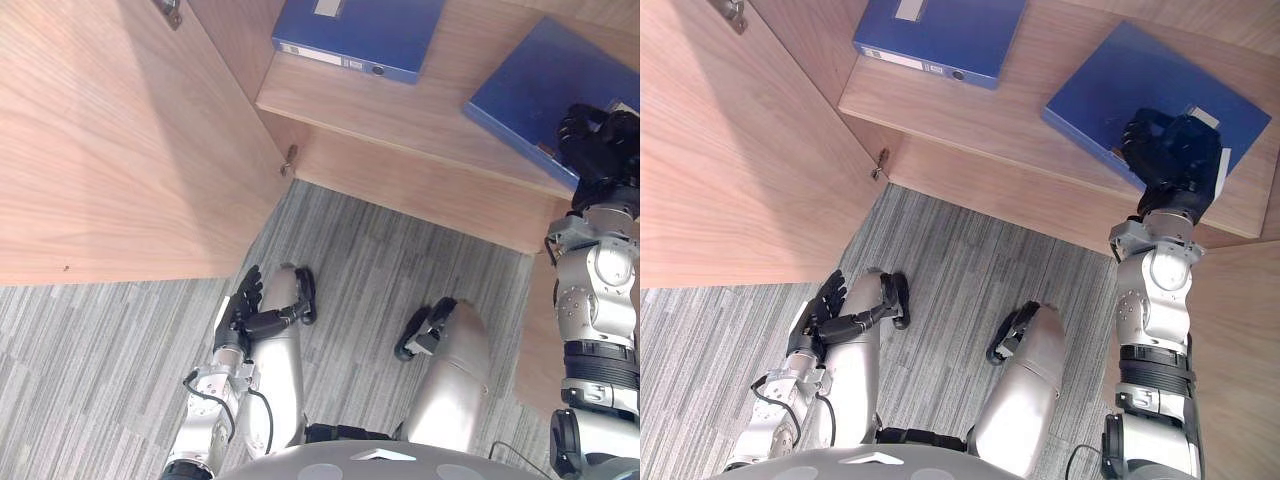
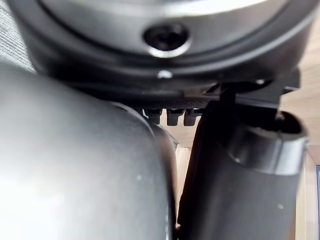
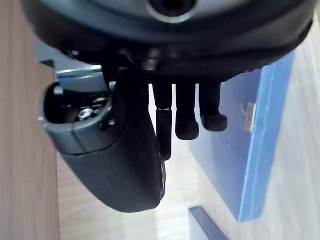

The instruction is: Walk over to the cabinet, pick up the folder, carry it to the office cabinet, place the folder inside the office cabinet, then close the office cabinet door

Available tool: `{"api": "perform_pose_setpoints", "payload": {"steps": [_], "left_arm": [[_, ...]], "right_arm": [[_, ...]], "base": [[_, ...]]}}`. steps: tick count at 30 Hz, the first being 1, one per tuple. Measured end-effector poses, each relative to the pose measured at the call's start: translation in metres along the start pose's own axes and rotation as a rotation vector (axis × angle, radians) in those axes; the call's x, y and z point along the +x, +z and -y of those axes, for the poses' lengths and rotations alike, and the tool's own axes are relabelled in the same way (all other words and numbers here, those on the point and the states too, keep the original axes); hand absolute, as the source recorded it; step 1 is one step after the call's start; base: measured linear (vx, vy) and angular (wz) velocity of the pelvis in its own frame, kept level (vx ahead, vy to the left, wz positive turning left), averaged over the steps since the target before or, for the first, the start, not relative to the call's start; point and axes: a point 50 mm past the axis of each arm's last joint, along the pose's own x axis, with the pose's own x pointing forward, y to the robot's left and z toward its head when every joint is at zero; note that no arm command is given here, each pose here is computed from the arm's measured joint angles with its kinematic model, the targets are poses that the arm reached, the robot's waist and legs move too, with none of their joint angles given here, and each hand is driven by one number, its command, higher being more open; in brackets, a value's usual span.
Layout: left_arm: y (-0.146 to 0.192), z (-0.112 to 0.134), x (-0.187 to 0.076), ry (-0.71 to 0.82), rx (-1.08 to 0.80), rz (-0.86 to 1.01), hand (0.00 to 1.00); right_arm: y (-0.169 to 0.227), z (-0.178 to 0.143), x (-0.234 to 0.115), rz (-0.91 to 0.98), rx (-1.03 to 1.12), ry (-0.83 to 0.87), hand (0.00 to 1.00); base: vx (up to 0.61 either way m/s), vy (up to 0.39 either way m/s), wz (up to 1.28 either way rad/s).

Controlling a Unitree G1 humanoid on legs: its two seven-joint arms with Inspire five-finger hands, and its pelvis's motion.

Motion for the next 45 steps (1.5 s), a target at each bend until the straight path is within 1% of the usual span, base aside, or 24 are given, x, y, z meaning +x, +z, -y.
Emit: {"api": "perform_pose_setpoints", "payload": {"steps": [2, 5, 8, 13, 19, 28, 40, 45], "left_arm": [[0.000, -0.003, 0.000, 0.009, -0.001, 0.003, 1.00], [0.000, -0.005, 0.000, 0.013, 0.000, 0.003, 1.00], [0.001, -0.006, -0.001, 0.021, -0.001, 0.013, 1.00], [0.005, -0.010, 0.000, 0.038, -0.006, 0.035, 1.00], [0.009, -0.012, 0.000, 0.047, -0.007, 0.051, 1.00], [0.013, -0.011, 0.001, 0.051, -0.008, 0.065, 1.00], [0.012, -0.011, 0.000, 0.049, -0.008, 0.060, 1.00], [0.012, -0.011, 0.000, 0.046, -0.013, 0.053, 1.00]], "right_arm": [[-0.007, -0.007, -0.008, -0.016, 0.034, 0.023, 0.00], [-0.014, -0.008, -0.016, -0.043, 0.043, 0.032, 0.00], [-0.023, -0.004, -0.026, -0.080, 0.045, 0.021, 0.00], [-0.031, -0.009, -0.037, -0.107, 0.093, 0.001, 0.00], [-0.037, -0.010, -0.043, -0.126, 0.119, -0.033, 0.00], [-0.032, -0.005, -0.038, -0.103, 0.132, -0.081, 0.00], [-0.036, -0.005, -0.018, -0.118, 0.197, -0.137, 0.00], [-0.038, 0.002, -0.012, -0.132, 0.195, -0.156, 0.00]], "base": [[0.01, -0.007, -0.06], [0.00, -0.002, -0.04], [0.00, -0.001, -0.01], [-0.01, 0.003, -0.09], [-0.01, 0.009, -0.05], [0.00, 0.000, 0.00], [0.00, 0.000, 0.00], [0.00, -0.008, 0.02]]}}
